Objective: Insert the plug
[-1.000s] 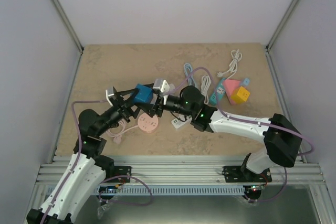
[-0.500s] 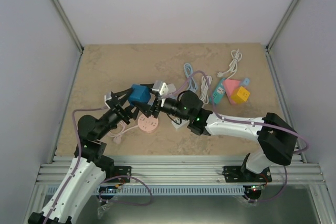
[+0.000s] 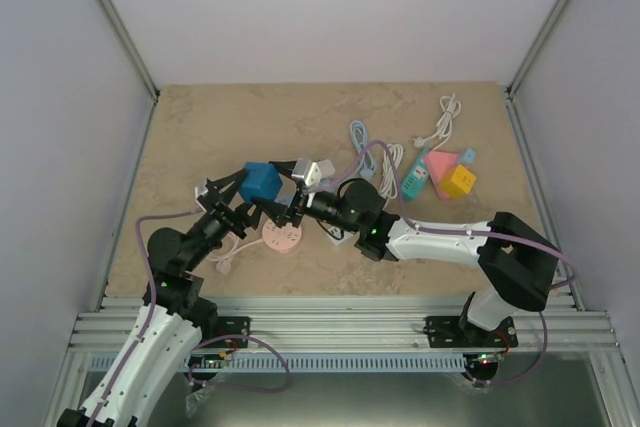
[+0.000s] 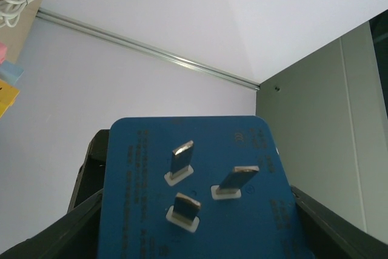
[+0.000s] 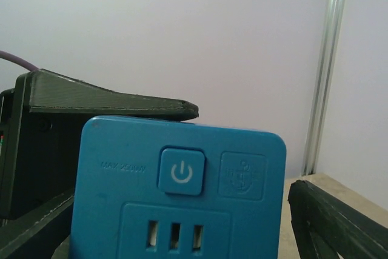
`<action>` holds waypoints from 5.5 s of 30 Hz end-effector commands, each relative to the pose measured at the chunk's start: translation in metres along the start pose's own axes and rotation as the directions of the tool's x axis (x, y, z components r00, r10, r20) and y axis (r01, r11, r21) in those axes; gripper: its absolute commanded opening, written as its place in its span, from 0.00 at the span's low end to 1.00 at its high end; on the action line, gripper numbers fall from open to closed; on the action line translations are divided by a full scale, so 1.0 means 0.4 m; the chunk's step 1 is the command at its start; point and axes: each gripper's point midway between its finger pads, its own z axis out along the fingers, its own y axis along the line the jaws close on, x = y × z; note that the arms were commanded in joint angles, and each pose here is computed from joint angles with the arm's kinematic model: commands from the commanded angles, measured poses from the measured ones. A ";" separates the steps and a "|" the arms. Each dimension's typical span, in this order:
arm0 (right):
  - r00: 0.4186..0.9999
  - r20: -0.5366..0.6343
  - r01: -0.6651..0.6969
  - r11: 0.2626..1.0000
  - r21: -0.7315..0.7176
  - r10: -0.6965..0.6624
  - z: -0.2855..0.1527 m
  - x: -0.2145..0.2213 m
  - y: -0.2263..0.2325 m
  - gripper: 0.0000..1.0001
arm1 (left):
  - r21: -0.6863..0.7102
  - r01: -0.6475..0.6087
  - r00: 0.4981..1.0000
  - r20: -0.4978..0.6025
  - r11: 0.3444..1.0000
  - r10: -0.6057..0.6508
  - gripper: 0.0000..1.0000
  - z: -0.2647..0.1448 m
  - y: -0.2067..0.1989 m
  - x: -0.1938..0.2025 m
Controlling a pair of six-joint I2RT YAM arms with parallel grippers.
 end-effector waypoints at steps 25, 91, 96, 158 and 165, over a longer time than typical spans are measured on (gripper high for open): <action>0.885 -0.370 -0.138 0.919 0.369 0.281 -0.037 0.113 -0.173 0.29 | -0.445 -0.586 0.746 0.028 0.677 0.665 0.99 -0.074 0.036 -0.067; 0.242 -0.733 0.104 0.734 0.671 0.636 -0.064 0.655 -0.219 0.26 | -0.791 -0.584 0.099 0.154 0.183 0.983 0.99 -0.324 -0.132 -0.201; 0.227 -0.725 0.139 0.715 0.686 0.651 -0.083 0.702 -0.201 0.26 | -0.793 -0.582 0.099 0.155 0.183 0.983 0.99 -0.325 -0.132 -0.202; 0.522 -0.547 0.082 0.600 0.796 0.654 0.020 0.727 -0.322 0.38 | -0.811 -0.562 0.113 0.123 0.166 0.986 0.99 -0.311 -0.114 -0.220; 0.533 -0.552 0.071 0.615 0.785 0.642 0.030 0.628 -0.312 0.69 | -0.813 -0.559 0.115 0.120 0.164 0.986 0.99 -0.311 -0.112 -0.222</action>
